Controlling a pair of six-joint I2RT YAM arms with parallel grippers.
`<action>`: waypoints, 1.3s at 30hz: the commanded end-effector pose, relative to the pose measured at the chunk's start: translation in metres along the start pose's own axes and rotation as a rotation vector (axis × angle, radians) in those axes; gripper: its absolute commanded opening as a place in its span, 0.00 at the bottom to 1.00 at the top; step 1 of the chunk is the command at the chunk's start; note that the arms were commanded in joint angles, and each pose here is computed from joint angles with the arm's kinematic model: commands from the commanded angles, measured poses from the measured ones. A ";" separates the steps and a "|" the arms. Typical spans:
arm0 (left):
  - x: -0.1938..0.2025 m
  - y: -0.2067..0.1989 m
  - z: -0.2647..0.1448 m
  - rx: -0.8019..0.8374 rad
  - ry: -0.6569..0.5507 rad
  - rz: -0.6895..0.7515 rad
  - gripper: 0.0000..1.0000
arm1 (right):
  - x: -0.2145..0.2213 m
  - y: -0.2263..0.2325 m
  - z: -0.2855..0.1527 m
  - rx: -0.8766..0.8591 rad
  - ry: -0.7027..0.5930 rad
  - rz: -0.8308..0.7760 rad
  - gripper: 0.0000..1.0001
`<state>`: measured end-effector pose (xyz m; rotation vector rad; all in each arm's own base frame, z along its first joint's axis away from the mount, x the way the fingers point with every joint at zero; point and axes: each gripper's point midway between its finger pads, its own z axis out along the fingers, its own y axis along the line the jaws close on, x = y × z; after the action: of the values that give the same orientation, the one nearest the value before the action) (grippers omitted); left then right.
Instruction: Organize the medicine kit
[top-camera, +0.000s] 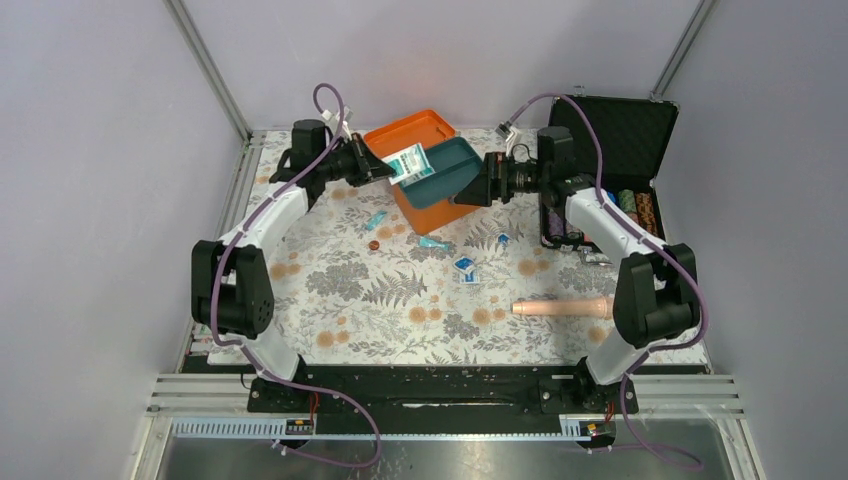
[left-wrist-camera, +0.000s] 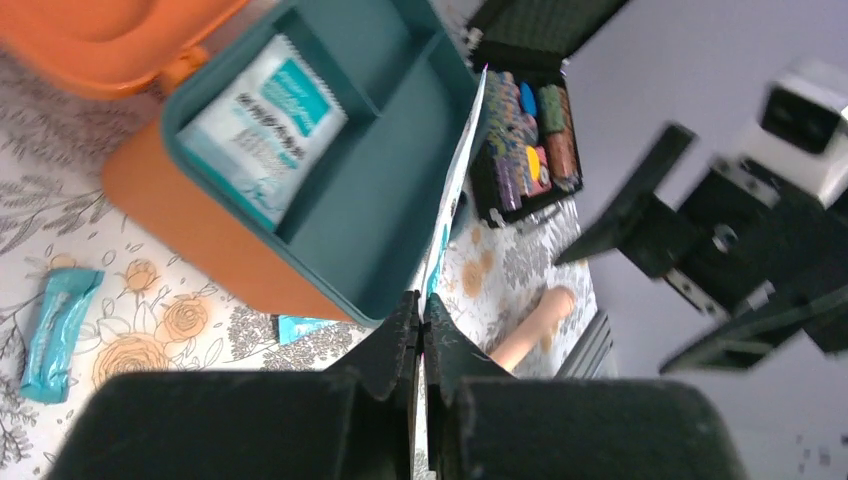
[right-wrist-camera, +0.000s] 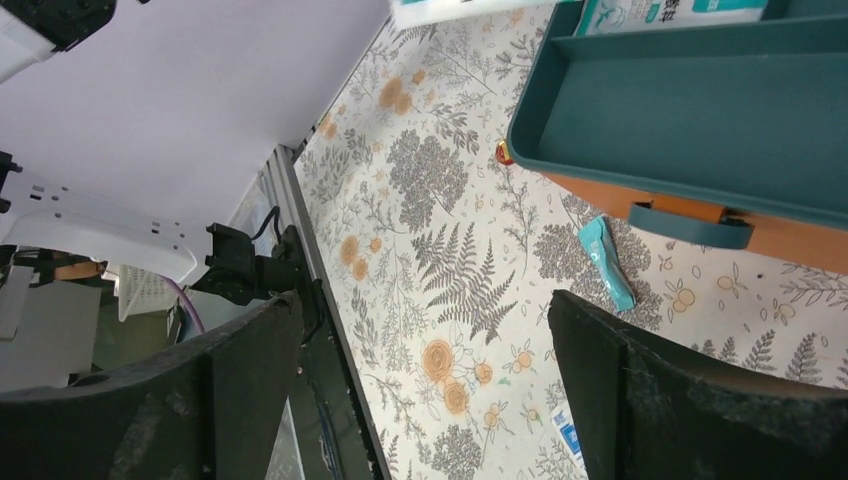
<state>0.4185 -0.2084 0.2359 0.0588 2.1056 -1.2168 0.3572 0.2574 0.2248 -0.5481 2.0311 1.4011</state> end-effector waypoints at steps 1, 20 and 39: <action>-0.020 0.026 0.015 -0.125 -0.085 -0.178 0.00 | 0.002 0.010 -0.009 0.039 -0.005 -0.045 0.99; -0.008 0.055 0.070 -0.324 -0.062 -0.405 0.00 | 0.014 0.007 -0.018 0.095 0.006 -0.079 0.99; -0.016 0.069 0.085 -0.330 -0.051 -0.452 0.00 | 0.025 0.002 -0.022 0.130 0.025 -0.063 0.99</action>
<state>0.4841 -0.2262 0.1483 -0.6662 2.3842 -1.0529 0.3338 0.2383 0.2052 -0.5449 2.1211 1.2450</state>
